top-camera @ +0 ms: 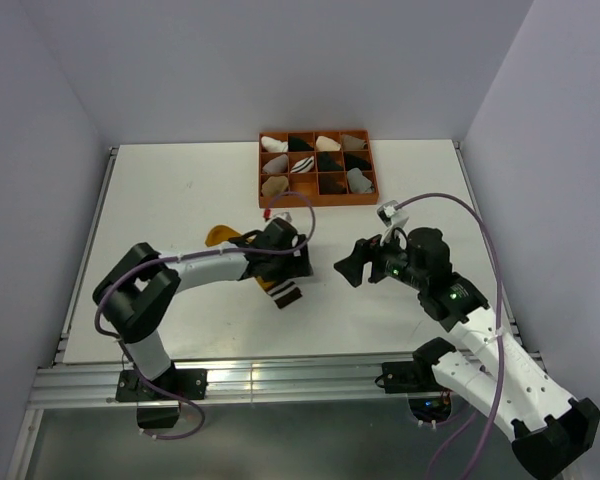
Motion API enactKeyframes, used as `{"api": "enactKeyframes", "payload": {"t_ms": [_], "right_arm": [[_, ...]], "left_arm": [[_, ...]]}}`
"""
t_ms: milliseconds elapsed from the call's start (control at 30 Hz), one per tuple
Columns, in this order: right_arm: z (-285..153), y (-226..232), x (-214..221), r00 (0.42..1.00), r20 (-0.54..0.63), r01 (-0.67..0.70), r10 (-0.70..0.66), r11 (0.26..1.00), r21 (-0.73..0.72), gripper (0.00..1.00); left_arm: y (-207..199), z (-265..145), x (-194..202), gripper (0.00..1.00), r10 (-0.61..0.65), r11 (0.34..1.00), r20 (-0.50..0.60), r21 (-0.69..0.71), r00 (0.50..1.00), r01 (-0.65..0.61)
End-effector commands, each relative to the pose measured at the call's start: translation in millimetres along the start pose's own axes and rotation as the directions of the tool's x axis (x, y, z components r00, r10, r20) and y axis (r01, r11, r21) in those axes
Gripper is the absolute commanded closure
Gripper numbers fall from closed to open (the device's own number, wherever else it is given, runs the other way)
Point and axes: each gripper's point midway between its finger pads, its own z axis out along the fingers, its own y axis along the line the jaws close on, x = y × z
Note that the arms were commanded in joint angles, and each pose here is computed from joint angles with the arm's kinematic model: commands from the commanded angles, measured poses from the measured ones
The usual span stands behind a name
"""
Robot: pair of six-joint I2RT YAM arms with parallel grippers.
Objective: Roll the socks
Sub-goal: Move the sock to the center of the board.
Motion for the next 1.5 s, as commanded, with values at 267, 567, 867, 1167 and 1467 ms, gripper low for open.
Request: {"api": "enactKeyframes", "payload": {"t_ms": [267, 567, 867, 1167, 1467], "right_arm": [[-23, -20, -26, 0.985, 0.172, -0.046, 0.019, 0.986, 0.159, 0.15], [-43, -57, -23, 0.957, 0.274, -0.187, 0.089, 0.916, 0.354, 0.22], [-25, -57, -13, 0.968, 0.218, -0.195, 0.125, 0.921, 0.338, 0.24], [-27, -62, -12, 0.973, 0.204, -0.175, 0.104, 0.912, 0.37, 0.24], [-23, -61, -12, 0.978, 0.185, -0.156, 0.094, 0.92, 0.36, 0.24]], "left_arm": [[-60, -41, -27, 0.13, 0.247, 0.969, 0.184, -0.042, 0.951, -0.243], [-12, -54, 11, 0.21, 0.484, 0.874, 0.224, -0.078, 0.846, -0.48], [-28, -31, 25, 0.3, 0.551, 0.825, 0.227, -0.002, 0.803, -0.565], [-43, 21, 36, 0.34, 0.578, 0.81, 0.155, 0.009, 0.802, -0.586], [-80, 22, 10, 0.32, 0.556, 0.82, 0.215, 0.015, 0.803, -0.572]]}}
